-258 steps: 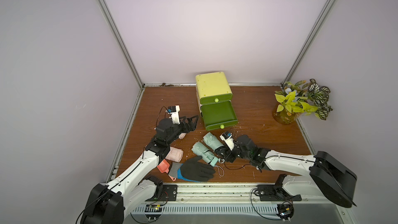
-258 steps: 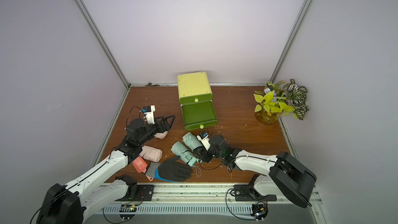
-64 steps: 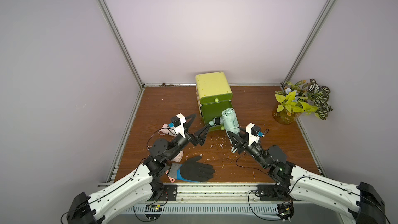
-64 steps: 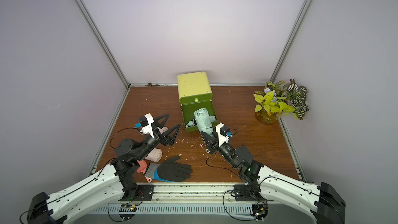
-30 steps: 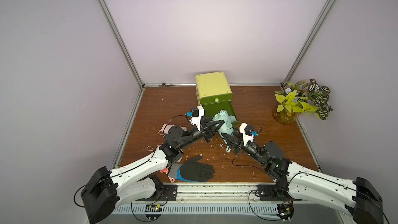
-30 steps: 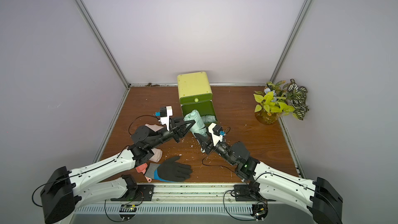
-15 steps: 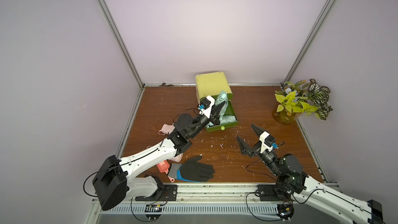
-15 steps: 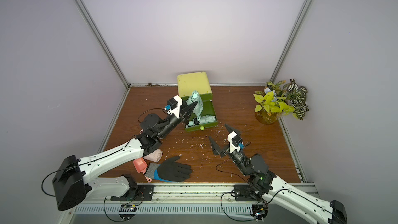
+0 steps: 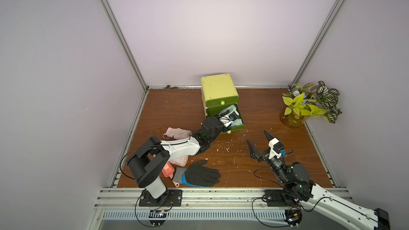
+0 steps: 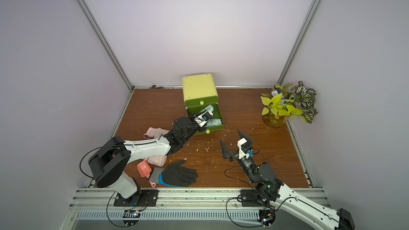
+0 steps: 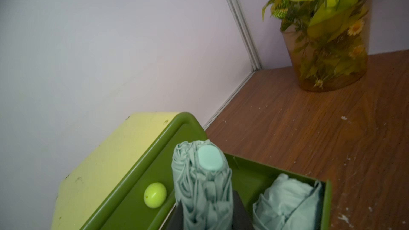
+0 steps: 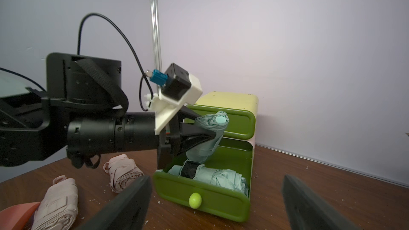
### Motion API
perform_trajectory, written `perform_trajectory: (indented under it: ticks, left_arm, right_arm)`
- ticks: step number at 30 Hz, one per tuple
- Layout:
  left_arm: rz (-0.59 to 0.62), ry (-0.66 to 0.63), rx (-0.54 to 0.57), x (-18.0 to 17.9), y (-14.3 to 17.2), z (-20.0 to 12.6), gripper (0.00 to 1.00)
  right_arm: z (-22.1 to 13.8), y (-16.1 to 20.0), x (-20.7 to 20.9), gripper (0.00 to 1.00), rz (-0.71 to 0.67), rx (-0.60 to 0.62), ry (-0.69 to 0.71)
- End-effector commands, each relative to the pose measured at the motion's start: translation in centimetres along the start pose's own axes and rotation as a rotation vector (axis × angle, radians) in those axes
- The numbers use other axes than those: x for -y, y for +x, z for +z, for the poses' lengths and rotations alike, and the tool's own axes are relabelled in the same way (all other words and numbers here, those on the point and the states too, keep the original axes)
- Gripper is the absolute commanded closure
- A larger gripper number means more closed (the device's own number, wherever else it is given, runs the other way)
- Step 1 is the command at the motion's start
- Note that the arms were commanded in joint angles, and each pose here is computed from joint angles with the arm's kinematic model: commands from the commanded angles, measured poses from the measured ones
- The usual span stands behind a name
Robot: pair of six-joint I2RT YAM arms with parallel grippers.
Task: Place the umbrella in the drawer by color
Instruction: Place the umbrella in the drawer.
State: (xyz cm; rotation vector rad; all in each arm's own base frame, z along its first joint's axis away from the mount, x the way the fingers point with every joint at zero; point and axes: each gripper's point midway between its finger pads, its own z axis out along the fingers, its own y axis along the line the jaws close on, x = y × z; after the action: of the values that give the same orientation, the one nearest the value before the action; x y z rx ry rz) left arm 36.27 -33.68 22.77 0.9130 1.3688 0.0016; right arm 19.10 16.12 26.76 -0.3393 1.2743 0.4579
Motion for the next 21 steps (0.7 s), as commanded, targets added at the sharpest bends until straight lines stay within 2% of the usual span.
perform_trajectory:
  ticks: [1, 5, 8, 10, 13, 17, 21]
  left_arm:
    - [0.042, -0.177, -0.015, -4.2, -1.3, -0.6, 0.78]
    - [0.041, -0.152, -0.101, -3.3, 0.5, -0.1, 0.71]
    - [0.031, -0.149, -0.133, -2.4, 0.9, 0.6, 0.57]
    - [0.033, -0.15, -0.153, -1.6, 1.1, 1.2, 0.45]
    - [0.031, -0.175, -0.183, -1.0, 0.8, 2.1, 0.18]
    - [0.007, -0.218, -0.22, -0.5, -0.7, 3.0, 0.09]
    - [-0.094, -0.173, -0.2, -0.3, -2.6, 3.3, 0.08]
  right_arm:
    - [-0.2, -1.9, 1.2, 0.02, 0.037, 0.068, 0.052]
    - [-0.5, -1.9, 1.8, 0.01, 0.049, 0.08, 0.086]
    - [-0.5, -2.0, 2.0, 0.01, 0.051, 0.082, 0.096]
    - [-0.6, -1.8, 2.2, 0.01, 0.049, 0.079, 0.102]
    - [-0.6, -1.8, 2.3, 0.01, 0.049, 0.076, 0.112]
    - [-0.7, -1.8, 2.4, 0.01, 0.054, 0.081, 0.114]
    - [-0.7, -1.8, 2.4, 0.02, 0.055, 0.078, 0.113]
